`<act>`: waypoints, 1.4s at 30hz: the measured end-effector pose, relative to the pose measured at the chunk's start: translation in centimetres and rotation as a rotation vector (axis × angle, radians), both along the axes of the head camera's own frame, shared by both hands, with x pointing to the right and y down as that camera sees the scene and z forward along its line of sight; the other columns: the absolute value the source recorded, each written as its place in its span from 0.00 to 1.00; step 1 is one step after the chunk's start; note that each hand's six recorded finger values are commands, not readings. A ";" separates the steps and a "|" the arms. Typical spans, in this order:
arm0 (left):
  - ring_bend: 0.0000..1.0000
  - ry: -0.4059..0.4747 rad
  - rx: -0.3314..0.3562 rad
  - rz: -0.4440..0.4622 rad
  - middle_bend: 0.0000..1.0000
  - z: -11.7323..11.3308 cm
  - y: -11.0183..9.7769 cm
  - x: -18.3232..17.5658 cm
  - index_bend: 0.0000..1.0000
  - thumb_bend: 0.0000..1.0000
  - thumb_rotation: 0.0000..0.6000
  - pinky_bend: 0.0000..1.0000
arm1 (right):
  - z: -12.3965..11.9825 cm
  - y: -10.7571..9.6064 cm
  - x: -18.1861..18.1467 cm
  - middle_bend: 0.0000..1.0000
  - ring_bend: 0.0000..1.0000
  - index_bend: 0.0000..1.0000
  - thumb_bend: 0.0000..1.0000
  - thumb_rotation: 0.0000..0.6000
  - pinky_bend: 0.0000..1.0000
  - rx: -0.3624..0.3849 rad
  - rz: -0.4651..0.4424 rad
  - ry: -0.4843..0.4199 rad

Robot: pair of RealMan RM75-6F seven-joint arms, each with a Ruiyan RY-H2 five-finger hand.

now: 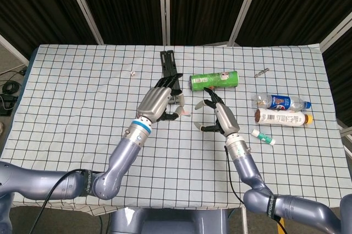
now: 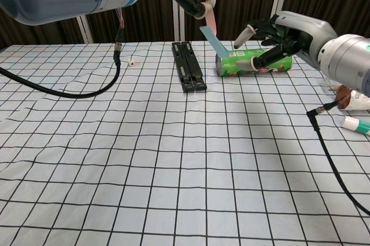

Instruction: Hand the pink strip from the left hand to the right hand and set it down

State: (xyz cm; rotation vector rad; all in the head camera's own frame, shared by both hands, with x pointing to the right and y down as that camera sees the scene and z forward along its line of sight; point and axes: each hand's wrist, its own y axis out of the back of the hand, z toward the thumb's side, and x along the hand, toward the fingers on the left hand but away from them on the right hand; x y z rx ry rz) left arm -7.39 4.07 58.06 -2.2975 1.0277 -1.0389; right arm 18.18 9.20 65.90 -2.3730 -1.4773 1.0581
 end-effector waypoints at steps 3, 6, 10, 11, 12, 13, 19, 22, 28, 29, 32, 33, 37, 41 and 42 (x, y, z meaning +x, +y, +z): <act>0.00 -0.003 -0.007 -0.002 0.00 0.3 0.1 0.0 0.86 0.58 1.00 0.00 | 0.0 0.1 0.1 0.04 0.00 0.53 0.21 1.00 0.00 0.001 0.002 0.000; 0.00 0.002 -0.016 -0.010 0.00 0.7 0.2 0.0 0.86 0.58 1.00 0.00 | 0.0 0.1 0.1 0.04 0.00 0.54 0.22 1.00 0.00 0.002 0.004 0.001; 0.00 0.020 -0.024 -0.021 0.00 1.1 0.4 0.2 0.86 0.58 1.00 0.00 | 0.0 0.2 0.2 0.04 0.00 0.53 0.22 1.00 0.00 0.003 0.002 0.005; 0.00 0.025 -0.026 -0.024 0.00 1.2 0.4 0.3 0.86 0.58 1.00 0.00 | 0.1 0.2 0.2 0.04 0.00 0.53 0.22 1.00 0.00 0.003 0.002 0.006; 0.00 0.029 -0.029 -0.027 0.00 1.3 0.4 0.3 0.86 0.58 1.00 0.00 | 0.1 0.3 0.2 0.04 0.00 0.53 0.22 1.00 0.00 0.003 0.002 0.007; 0.00 0.035 -0.034 -0.029 0.00 1.4 0.5 0.4 0.86 0.58 1.00 0.00 | 0.1 0.3 0.2 0.04 0.00 0.53 0.22 1.00 0.00 0.002 0.003 0.007; 0.00 0.064 -0.044 -0.039 0.00 1.7 0.8 1.0 0.86 0.58 1.00 0.00 | 0.3 0.5 0.3 0.04 0.00 0.53 0.23 1.00 0.00 -0.004 0.002 0.006; 0.00 0.073 -0.043 -0.041 0.00 1.8 0.9 1.2 0.86 0.58 1.00 0.00 | 0.3 0.6 0.2 0.04 0.00 0.53 0.24 1.00 0.00 -0.006 0.001 0.002; 0.00 0.088 -0.073 -0.059 0.00 2.6 1.3 1.4 0.86 0.58 1.00 0.00 | 0.4 0.7 0.3 0.04 0.00 0.56 0.26 1.00 0.00 -0.005 -0.001 0.005; 0.00 0.085 -0.072 -0.060 0.00 2.7 1.3 1.4 0.86 0.58 1.00 0.00 | 0.4 0.8 0.3 0.05 0.00 0.57 0.26 1.00 0.00 -0.009 -0.002 0.007; 0.00 0.082 -0.075 -0.065 0.00 3.0 1.4 1.4 0.86 0.58 1.00 0.00 | 0.6 1.0 0.4 0.05 0.00 0.59 0.28 1.00 0.00 -0.016 -0.003 0.009; 0.00 0.083 -0.076 -0.067 0.00 3.1 1.5 1.4 0.86 0.58 1.00 0.00 | 0.7 1.0 0.4 0.05 0.00 0.60 0.29 1.00 0.00 -0.018 -0.002 0.008; 0.00 0.089 -0.083 -0.071 0.00 3.3 1.6 1.4 0.86 0.58 1.00 0.00 | 0.7 1.2 0.3 0.05 0.00 0.60 0.29 1.00 0.00 -0.023 -0.008 0.006; 0.00 0.098 -0.099 -0.074 0.00 3.5 1.7 1.6 0.86 0.58 1.00 0.00 | 0.8 1.1 0.2 0.05 0.00 0.59 0.29 1.00 0.00 -0.023 -0.010 0.007; 0.00 0.100 -0.100 -0.075 0.00 3.6 1.7 1.7 0.86 0.58 1.00 0.00 | 0.8 1.1 0.1 0.05 0.00 0.59 0.29 1.00 0.00 -0.023 -0.011 0.008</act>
